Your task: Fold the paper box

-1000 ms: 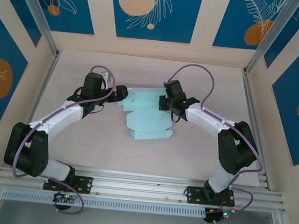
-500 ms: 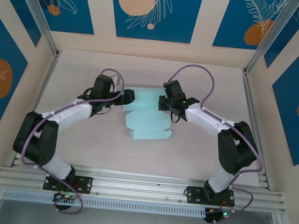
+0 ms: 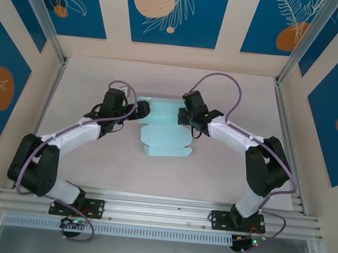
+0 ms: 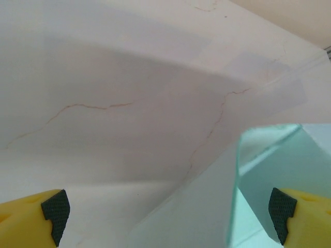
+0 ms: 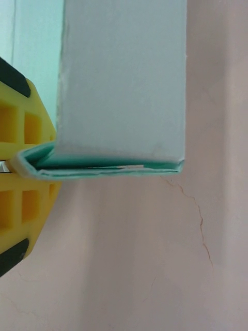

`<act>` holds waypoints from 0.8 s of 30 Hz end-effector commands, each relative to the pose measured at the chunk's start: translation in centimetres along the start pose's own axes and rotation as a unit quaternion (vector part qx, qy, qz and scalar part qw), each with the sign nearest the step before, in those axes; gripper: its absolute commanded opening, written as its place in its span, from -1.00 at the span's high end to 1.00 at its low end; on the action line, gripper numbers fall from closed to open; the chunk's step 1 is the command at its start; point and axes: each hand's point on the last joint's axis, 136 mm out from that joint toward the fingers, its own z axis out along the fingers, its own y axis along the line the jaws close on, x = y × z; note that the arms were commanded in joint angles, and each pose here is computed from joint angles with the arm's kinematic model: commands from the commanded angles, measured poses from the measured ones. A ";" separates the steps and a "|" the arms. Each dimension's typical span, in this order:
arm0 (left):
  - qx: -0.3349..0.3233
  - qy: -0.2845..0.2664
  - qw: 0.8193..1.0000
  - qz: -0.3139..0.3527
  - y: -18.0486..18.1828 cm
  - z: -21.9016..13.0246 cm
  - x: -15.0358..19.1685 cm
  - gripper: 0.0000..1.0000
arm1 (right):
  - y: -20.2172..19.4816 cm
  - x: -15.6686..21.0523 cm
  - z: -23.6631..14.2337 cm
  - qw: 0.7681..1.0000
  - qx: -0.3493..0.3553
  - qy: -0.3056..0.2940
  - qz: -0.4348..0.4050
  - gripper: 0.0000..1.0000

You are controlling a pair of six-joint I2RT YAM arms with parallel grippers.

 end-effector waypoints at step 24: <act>0.076 0.003 0.994 -0.083 -2.8 -0.6 5.5 -0.87 | 1.3 -1.1 -0.4 1.000 -0.006 -0.017 0.008 1.00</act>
